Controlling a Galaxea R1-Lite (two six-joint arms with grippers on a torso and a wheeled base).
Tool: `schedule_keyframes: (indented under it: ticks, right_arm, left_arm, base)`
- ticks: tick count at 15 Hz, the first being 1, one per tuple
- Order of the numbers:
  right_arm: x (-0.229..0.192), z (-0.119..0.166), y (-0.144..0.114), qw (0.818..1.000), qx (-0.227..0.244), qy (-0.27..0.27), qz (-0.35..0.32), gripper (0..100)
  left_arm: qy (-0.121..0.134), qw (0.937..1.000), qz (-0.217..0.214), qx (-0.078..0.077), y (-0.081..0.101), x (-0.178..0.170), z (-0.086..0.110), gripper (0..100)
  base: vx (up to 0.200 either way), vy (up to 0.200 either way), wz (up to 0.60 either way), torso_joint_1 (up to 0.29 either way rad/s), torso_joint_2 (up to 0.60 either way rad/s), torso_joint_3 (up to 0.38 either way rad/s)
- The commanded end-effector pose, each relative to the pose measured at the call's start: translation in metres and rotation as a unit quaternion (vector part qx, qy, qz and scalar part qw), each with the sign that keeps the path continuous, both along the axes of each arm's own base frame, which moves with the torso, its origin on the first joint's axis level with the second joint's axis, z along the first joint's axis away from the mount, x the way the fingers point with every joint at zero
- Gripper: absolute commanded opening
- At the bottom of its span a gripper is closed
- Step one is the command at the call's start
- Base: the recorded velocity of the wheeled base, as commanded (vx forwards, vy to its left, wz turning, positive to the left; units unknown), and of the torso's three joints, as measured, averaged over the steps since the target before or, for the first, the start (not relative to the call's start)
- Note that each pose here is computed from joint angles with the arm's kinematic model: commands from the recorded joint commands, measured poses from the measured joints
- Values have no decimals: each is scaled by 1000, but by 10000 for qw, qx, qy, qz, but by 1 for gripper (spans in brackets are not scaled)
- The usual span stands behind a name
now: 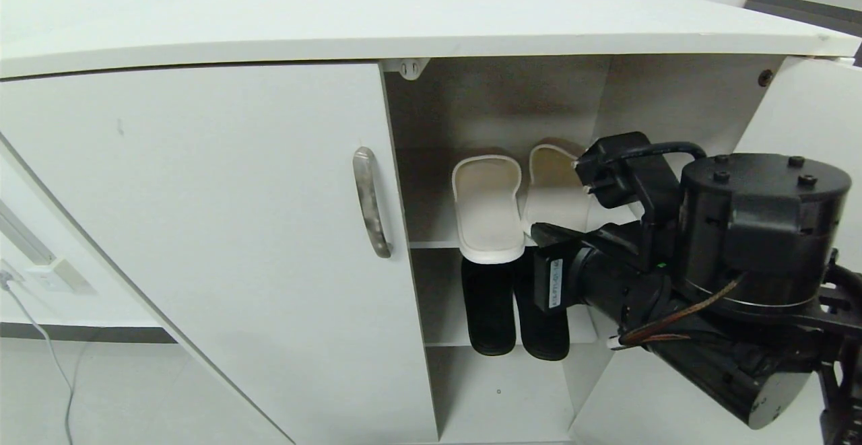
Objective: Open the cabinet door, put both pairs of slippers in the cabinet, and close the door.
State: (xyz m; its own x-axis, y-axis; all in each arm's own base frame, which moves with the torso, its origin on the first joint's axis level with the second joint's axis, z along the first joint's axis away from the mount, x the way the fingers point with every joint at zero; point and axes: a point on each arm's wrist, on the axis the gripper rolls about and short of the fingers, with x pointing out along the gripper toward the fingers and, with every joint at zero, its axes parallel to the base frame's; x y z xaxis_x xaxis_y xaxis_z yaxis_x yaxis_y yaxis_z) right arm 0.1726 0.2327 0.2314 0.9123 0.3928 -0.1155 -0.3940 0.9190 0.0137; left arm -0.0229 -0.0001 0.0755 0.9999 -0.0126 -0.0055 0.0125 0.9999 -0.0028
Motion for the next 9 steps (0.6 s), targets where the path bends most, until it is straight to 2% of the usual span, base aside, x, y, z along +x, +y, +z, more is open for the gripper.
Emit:
schedule_keyframes:
  ticks: [1, 7, 9]
  right_arm:
    - [-2, -8, -1, 9998, -72, 100, 142, 0]
    - [-1, -19, -3, 9993, -69, 70, 355, 0]
    - [2, -22, -3, 9992, -108, 108, 363, 0]
  left_arm:
    - [-5, 10000, 1, -2, 0, 0, 0, 0]
    - [-5, 10000, -6, -2, 0, 0, 0, 0]
    - [-5, 10000, -6, 6, 0, 0, 0, 0]
  base:
    - [0, 0, 0, 0, 0, 0]
    - [0, 0, 0, 0, 0, 0]
    - [-200, 0, 0, 2, 7, 2]
